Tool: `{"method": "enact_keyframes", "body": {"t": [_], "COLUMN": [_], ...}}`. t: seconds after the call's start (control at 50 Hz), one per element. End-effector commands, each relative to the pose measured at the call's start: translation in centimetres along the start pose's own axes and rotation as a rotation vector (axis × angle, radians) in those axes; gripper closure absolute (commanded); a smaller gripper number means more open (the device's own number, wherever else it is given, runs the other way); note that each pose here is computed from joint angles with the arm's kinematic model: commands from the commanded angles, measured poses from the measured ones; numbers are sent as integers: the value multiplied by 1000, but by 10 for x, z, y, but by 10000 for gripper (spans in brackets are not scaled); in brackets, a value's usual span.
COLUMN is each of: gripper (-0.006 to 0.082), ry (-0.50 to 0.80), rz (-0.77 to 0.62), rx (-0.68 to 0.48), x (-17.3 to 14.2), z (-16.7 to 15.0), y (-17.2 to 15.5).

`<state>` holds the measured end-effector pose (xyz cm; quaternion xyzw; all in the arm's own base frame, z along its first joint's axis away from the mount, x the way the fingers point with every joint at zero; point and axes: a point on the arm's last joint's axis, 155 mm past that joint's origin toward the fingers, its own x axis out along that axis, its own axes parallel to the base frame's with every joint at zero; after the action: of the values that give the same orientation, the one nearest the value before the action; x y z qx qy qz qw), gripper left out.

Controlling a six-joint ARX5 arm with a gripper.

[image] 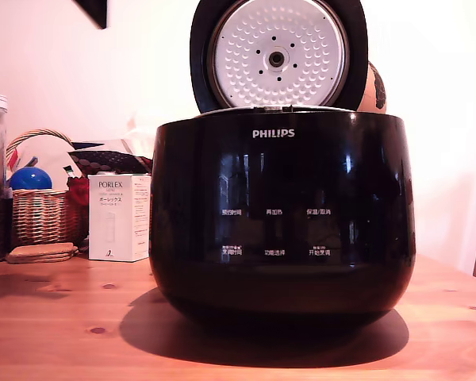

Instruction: Close the rice cooker by pressing the lid down with medium force

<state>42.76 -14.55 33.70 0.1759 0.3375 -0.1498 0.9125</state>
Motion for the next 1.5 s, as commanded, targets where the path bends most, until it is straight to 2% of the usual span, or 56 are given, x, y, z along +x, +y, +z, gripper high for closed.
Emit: {"method": "enact_keyframes", "body": {"t": [0.0,0.02,0.04,0.08,0.12,0.16,0.18,0.22,0.24,0.36,0.4,0.5,0.58,0.6,0.72,0.82,0.86,0.88,0.92,0.94,1.08,1.1,1.48], "gripper": [791,791,791,791,791,791,791,791,791,791,791,791,791,791,791,791,791,791,791,791,791,791,791], "ry": [-26,-29,-43,-56,-84,-105,-123,-146,-167,-234,-261,-322,-374,-372,-417,-426,-445,-431,-447,-433,-443,-421,-347], "rz": [-67,-60,-118,-130,-202,-199,-268,-274,-330,-427,-504,-566,-669,-700,-804,-877,-903,-924,-949,-971,-1021,-1039,-1126], "rx": [-44,-51,-88,-106,-143,-155,-178,-193,-193,-263,-289,-311,-316,-350,-343,-378,-355,-389,-371,-402,-390,-425,-430], "x": [4,4,3,3,1,2,-1,-2,-6,-14,-20,-26,-34,-35,-36,-33,-33,-31,-29,-29,-14,-12,26], "z": [5,5,8,10,17,20,25,29,33,48,55,69,82,85,98,106,109,111,113,114,119,119,117], "y": [-3,1,-7,-2,-9,-1,-10,-4,-10,-6,-12,-10,-17,-19,-28,-32,-35,-36,-38,-39,-47,-48,-82]}}
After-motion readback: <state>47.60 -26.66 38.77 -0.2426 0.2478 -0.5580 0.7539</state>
